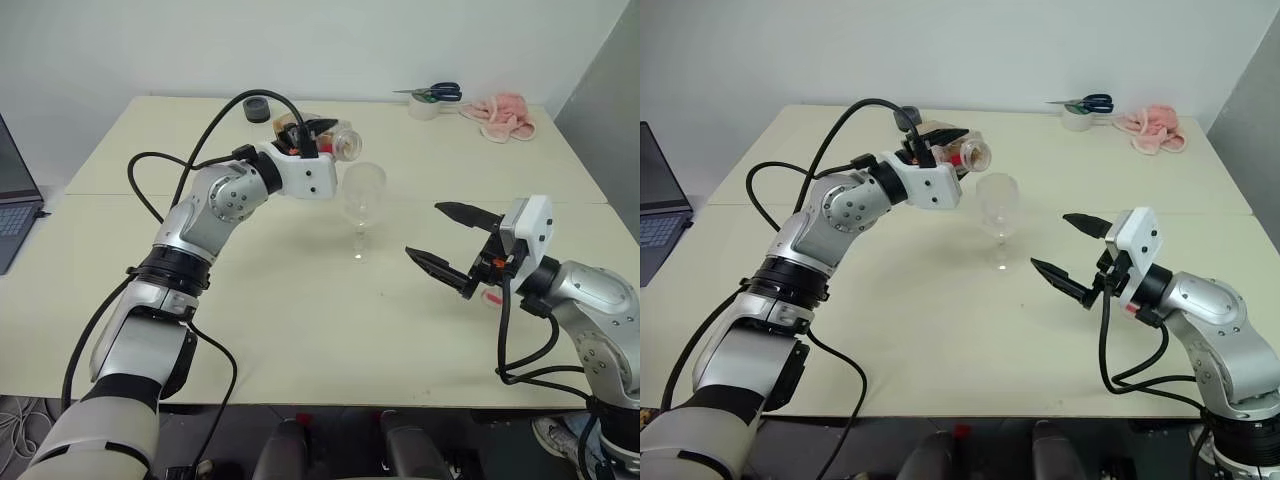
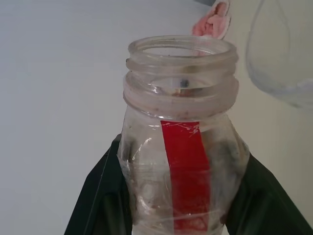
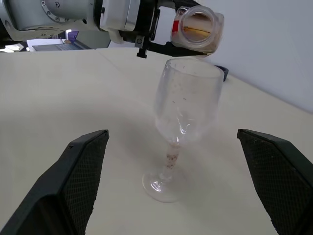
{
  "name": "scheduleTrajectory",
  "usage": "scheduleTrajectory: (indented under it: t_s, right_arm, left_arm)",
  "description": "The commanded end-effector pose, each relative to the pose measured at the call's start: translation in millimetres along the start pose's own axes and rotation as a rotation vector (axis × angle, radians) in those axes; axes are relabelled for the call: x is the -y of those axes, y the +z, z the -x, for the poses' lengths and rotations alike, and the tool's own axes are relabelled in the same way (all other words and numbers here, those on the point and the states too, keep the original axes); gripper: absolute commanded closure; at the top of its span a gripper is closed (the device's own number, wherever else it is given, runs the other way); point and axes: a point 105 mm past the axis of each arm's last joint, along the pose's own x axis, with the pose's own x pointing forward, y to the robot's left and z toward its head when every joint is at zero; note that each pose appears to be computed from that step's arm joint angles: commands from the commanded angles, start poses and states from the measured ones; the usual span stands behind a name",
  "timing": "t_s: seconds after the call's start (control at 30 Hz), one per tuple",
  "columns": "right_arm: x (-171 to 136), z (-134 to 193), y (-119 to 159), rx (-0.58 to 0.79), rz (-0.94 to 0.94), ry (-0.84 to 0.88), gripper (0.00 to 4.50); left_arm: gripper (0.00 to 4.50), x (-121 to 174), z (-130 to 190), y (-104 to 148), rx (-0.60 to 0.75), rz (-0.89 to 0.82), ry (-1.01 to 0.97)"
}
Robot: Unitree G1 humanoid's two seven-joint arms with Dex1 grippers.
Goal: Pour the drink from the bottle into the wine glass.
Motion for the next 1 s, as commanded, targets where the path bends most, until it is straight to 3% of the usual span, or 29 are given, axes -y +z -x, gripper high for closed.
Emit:
scheduleTrajectory:
  t_s: [0.03,1.0]
  right_arm:
    - [0,-2,11,0.031,0.037,0.001,0.00]
    - [0,-9,15,0.041,0.049,0.000,0.00]
  left_arm:
    - [2.68,-22,-4,12,0.051,-0.060,0.060]
    - [2.68,-33,-3,5,0.053,-0.280,0.057]
